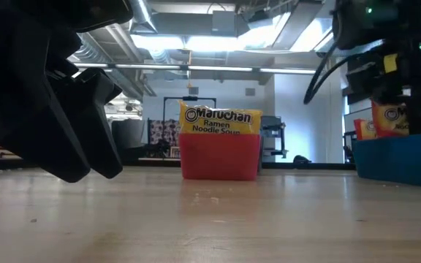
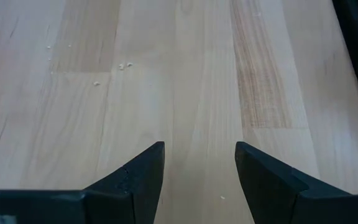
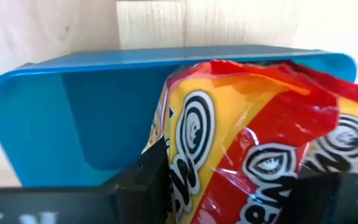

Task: Sort Maruchan noodles
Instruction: Put the orange noodle pack into the blue bin

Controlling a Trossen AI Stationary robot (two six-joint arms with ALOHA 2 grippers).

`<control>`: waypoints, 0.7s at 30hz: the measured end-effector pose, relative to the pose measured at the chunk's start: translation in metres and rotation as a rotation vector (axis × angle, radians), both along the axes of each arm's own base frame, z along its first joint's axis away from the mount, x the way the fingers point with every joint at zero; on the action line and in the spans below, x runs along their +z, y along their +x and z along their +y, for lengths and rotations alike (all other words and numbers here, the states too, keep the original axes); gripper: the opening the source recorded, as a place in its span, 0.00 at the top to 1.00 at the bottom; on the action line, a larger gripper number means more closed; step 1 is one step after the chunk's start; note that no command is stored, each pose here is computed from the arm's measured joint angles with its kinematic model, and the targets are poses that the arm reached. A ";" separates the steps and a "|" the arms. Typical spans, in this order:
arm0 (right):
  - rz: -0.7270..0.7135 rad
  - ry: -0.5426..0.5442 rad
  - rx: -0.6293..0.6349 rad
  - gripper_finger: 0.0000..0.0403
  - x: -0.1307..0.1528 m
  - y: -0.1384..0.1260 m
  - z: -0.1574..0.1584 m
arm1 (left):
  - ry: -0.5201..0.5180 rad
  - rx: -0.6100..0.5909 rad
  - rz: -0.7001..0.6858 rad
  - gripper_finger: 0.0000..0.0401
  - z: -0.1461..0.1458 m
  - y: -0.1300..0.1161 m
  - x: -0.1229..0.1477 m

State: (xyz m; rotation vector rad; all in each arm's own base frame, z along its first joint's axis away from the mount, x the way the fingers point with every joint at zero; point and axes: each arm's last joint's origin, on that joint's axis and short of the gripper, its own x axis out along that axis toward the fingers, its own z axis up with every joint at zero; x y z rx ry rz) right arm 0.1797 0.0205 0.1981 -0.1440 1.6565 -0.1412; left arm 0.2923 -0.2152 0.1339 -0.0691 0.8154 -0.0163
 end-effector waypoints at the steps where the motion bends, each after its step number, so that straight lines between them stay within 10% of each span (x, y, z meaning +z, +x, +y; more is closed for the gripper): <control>1: -0.003 -0.002 0.003 0.66 -0.003 0.000 -0.001 | 0.000 0.000 0.000 0.52 0.000 0.000 0.000; 21: 0.006 -0.097 0.007 0.33 0.006 0.005 -0.005 | -0.045 -0.023 0.035 0.52 0.005 0.004 -0.001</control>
